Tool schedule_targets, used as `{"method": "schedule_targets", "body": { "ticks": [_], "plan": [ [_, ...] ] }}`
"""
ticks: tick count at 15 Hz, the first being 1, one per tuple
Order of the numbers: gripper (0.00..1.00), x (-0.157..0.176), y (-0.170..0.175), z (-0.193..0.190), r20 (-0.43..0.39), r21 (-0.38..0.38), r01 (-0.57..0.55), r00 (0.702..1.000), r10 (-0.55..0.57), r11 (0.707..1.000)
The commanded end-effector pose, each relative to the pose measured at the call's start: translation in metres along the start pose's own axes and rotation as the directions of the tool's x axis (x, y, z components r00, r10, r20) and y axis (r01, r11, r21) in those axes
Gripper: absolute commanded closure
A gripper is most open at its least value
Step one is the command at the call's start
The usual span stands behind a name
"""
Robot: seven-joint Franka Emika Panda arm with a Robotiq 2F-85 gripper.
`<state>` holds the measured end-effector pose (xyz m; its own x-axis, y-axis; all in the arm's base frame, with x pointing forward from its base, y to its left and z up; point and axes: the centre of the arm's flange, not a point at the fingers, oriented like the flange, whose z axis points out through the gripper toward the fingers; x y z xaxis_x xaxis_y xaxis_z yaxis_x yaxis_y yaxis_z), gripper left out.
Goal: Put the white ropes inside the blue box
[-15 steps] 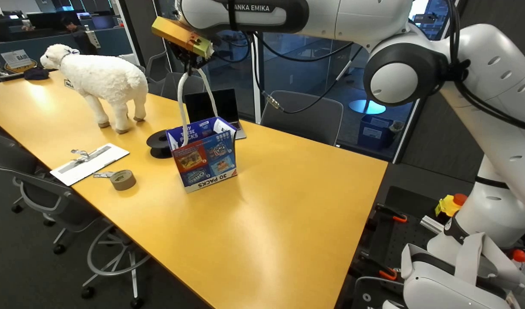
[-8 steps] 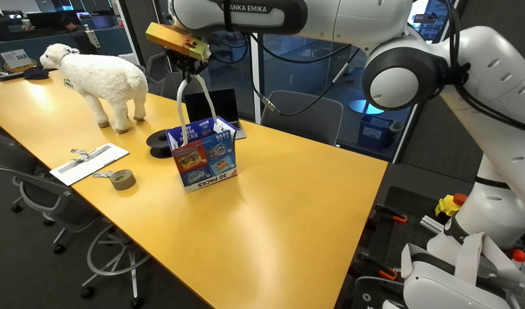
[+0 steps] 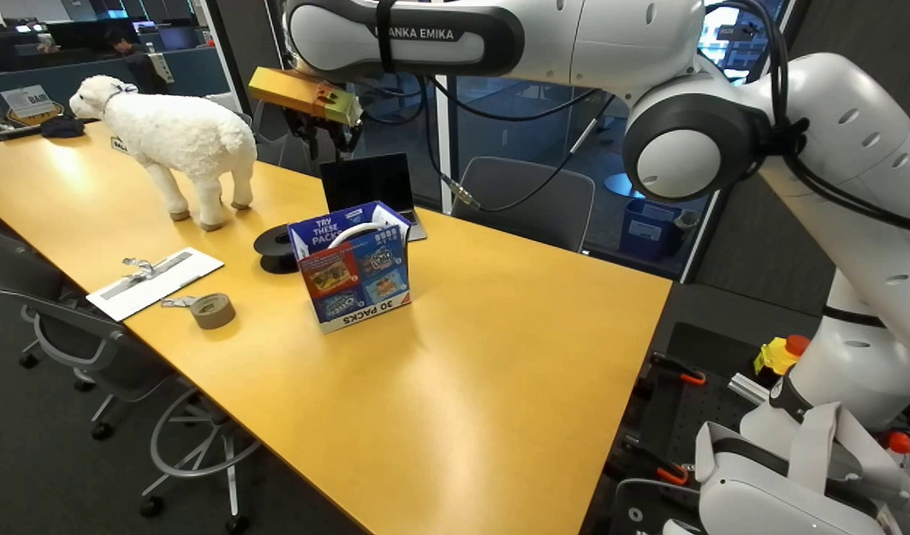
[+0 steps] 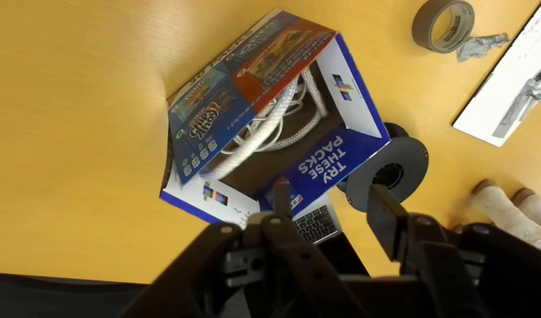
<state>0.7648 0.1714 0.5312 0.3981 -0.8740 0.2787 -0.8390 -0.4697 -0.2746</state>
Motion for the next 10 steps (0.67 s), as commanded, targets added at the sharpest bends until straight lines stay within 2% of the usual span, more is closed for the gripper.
{"method": "schedule_targets", "body": {
  "ticks": [1, 3, 4, 6, 8, 10],
  "plan": [
    [0.19, 0.014, -0.039, 0.006, -0.019, -0.019, -0.018, 1.0, 0.018, 1.0],
    [0.04, 0.015, -0.032, 0.013, -0.02, -0.026, -0.019, 1.0, 0.018, 0.999],
    [0.0, 0.013, -0.025, 0.013, -0.024, -0.033, -0.01, 1.0, 0.009, 0.999],
    [0.0, 0.006, -0.002, 0.009, 0.002, -0.082, 0.072, 0.997, -0.072, 0.994],
    [0.0, 0.006, 0.035, 0.004, 0.061, -0.135, 0.197, 0.98, -0.19, 0.971],
    [0.0, 0.018, 0.071, -0.007, 0.132, -0.135, 0.29, 0.953, -0.273, 0.947]
  ]
}}
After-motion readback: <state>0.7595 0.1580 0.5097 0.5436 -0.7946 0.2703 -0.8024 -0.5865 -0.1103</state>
